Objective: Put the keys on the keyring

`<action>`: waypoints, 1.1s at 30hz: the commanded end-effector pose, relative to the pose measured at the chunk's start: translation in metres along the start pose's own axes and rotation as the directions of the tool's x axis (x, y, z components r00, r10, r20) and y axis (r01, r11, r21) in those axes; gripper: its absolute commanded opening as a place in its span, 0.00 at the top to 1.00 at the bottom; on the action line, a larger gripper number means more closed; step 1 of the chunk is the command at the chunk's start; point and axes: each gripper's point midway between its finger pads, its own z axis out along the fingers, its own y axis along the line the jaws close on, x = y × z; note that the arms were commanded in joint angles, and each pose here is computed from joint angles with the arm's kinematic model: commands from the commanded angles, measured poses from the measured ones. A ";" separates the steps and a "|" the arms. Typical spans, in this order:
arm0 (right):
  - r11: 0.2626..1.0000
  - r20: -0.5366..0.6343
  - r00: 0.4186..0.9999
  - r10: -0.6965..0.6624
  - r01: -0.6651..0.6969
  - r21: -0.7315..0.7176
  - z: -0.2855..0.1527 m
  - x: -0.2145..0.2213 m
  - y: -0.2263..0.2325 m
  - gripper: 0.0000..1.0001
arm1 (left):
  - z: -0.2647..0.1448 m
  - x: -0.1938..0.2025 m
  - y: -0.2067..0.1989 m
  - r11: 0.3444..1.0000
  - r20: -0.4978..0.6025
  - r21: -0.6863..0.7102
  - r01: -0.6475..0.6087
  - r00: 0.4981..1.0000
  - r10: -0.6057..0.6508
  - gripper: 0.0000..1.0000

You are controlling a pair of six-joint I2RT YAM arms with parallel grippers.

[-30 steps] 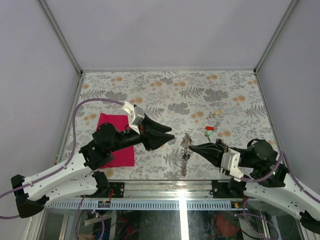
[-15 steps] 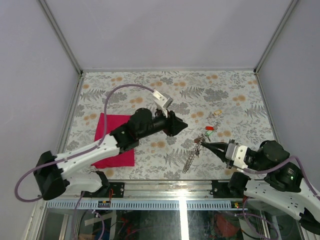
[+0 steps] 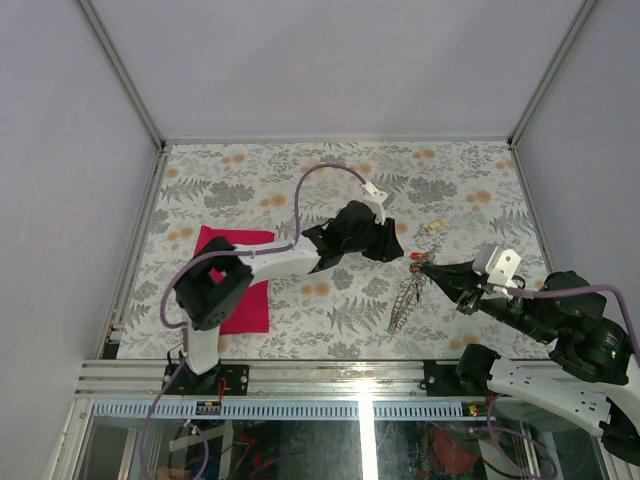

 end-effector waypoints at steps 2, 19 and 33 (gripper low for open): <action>0.989 0.049 0.993 0.108 -0.112 0.093 0.003 -0.018 -0.015 1.00 | 0.040 0.016 -0.004 0.997 -0.033 -0.026 0.070 0.997 -0.071 0.61; 0.978 0.047 0.984 0.173 -0.177 0.114 0.013 -0.013 -0.016 1.00 | 0.073 0.054 0.020 0.932 0.005 -0.342 0.123 0.992 -0.129 0.41; 0.974 0.057 0.979 0.196 -0.201 0.108 0.013 -0.011 -0.013 1.00 | 0.095 0.073 0.027 0.900 0.001 -0.417 0.125 0.991 -0.137 0.49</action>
